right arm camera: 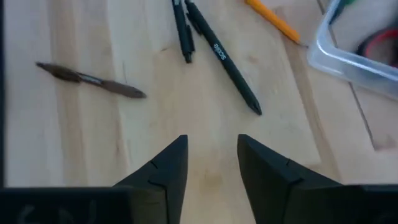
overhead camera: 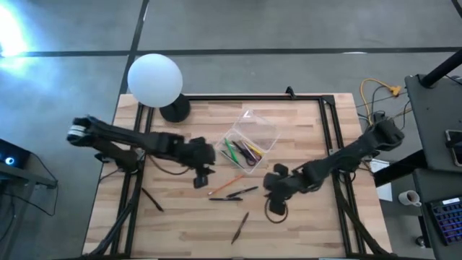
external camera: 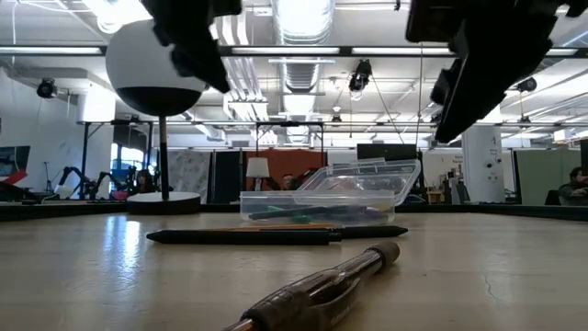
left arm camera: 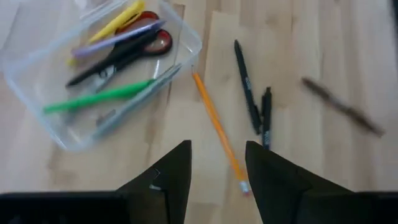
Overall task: Pick & place school supplies into a supply box
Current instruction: Put the black pen into the transparent supply box
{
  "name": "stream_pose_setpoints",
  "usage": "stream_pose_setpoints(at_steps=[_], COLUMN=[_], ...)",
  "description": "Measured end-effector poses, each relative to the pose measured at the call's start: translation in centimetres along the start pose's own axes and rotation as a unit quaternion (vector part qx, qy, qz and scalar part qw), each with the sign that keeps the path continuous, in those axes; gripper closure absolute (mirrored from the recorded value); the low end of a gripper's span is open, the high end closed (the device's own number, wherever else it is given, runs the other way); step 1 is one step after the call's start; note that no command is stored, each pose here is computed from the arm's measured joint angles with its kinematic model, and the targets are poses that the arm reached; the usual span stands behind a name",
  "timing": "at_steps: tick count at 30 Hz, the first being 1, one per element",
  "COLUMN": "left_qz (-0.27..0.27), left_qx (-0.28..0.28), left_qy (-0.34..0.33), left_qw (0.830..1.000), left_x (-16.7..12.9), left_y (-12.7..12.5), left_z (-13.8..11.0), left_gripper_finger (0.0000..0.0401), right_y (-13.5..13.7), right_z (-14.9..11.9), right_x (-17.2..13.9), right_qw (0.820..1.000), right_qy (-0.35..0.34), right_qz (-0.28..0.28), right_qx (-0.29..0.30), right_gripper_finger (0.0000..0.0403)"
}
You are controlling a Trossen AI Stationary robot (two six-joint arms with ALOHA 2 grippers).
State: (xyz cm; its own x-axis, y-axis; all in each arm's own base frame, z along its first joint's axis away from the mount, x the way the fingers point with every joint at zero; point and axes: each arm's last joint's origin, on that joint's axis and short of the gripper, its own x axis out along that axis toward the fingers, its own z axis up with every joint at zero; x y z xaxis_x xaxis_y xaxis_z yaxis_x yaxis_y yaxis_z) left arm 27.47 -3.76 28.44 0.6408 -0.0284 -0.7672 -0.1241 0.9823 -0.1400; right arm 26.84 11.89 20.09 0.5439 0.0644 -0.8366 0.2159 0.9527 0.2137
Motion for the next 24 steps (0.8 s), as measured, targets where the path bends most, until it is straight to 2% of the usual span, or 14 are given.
stream_pose_setpoints(at_steps=[5,12,19,24], left_qz=[-0.013,-0.013,-0.007,-0.006], left_qx=[-0.084,-0.148,-0.159,-0.159], left_qy=[-0.063,-0.105,-0.105,-0.104], left_qw=[0.994,0.983,0.982,0.982], left_x=[-0.9,-1.8,-1.8,-1.7], left_y=[0.3,1.0,1.3,1.2], left_z=[-3.6,-6.3,-6.9,-6.8], left_gripper_finger=[0.0267,0.0267,0.0267,0.0267], right_y=[0.6,0.5,-0.3,-0.8], right_z=[0.8,2.3,4.1,5.1], right_x=[2.2,4.9,7.4,9.0], right_qw=[0.998,0.99,0.98,0.979], right_qy=[0.024,0.054,0.07,0.076], right_qz=[-0.011,-0.018,-0.035,-0.044], right_qx=[-0.056,-0.128,-0.185,-0.186], right_gripper_finger=[0.0224,0.0171,0.0175,0.019])
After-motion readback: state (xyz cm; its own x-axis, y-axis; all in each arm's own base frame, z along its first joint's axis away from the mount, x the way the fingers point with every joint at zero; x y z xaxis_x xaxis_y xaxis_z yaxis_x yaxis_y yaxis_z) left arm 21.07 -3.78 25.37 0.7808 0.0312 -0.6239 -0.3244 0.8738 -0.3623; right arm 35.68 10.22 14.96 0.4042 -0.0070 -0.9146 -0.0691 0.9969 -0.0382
